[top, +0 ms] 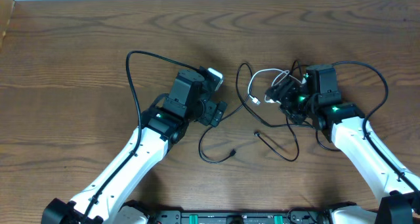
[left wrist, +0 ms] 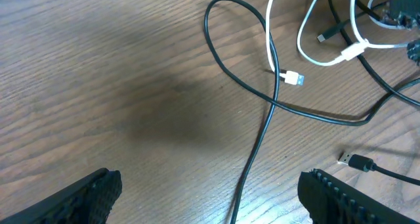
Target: Untangle cables
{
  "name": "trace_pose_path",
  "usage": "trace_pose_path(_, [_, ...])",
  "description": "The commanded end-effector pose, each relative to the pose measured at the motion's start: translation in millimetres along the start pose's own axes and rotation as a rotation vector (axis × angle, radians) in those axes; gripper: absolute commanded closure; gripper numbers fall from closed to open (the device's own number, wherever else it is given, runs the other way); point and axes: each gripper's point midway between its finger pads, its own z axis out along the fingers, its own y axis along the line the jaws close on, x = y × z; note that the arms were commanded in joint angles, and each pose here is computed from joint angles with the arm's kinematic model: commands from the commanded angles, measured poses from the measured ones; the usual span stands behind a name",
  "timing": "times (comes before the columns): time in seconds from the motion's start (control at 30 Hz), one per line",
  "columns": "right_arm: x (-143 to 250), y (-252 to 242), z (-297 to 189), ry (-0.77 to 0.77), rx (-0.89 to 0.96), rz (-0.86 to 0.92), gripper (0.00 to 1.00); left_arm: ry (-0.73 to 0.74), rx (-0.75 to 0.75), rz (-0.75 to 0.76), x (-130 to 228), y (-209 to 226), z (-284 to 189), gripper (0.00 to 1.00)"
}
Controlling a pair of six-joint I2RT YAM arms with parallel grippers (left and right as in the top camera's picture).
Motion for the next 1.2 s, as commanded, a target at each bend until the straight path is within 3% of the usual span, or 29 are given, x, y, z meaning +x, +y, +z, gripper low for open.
trace_pose_path(0.0, [11.4,9.6,1.4,0.078,-0.062,0.011,0.33,-0.005,-0.005,-0.008,-3.8,0.7,-0.7,0.09])
trace_pose_path(0.17, [-8.6,7.0,2.0,-0.031,-0.035,0.0,0.33,-0.005,-0.005,-0.008,-3.8,0.7,-0.7,0.09])
trace_pose_path(0.4, [-50.3,-30.1,-6.4,-0.29,0.162,0.018,0.37,-0.005,-0.005,-0.008,-3.8,0.7,-0.7,0.09])
trace_pose_path(0.8, [-46.3,-59.8,-4.4,-0.284,0.289,0.039,0.38,-0.005,-0.005,-0.008,-3.9,0.7,-0.9,0.09])
trace_pose_path(1.17, [-37.5,-61.5,-2.6,-0.238,0.29,0.045,0.4,-0.005,-0.005,-0.008,-3.8,0.7,-0.7,0.09])
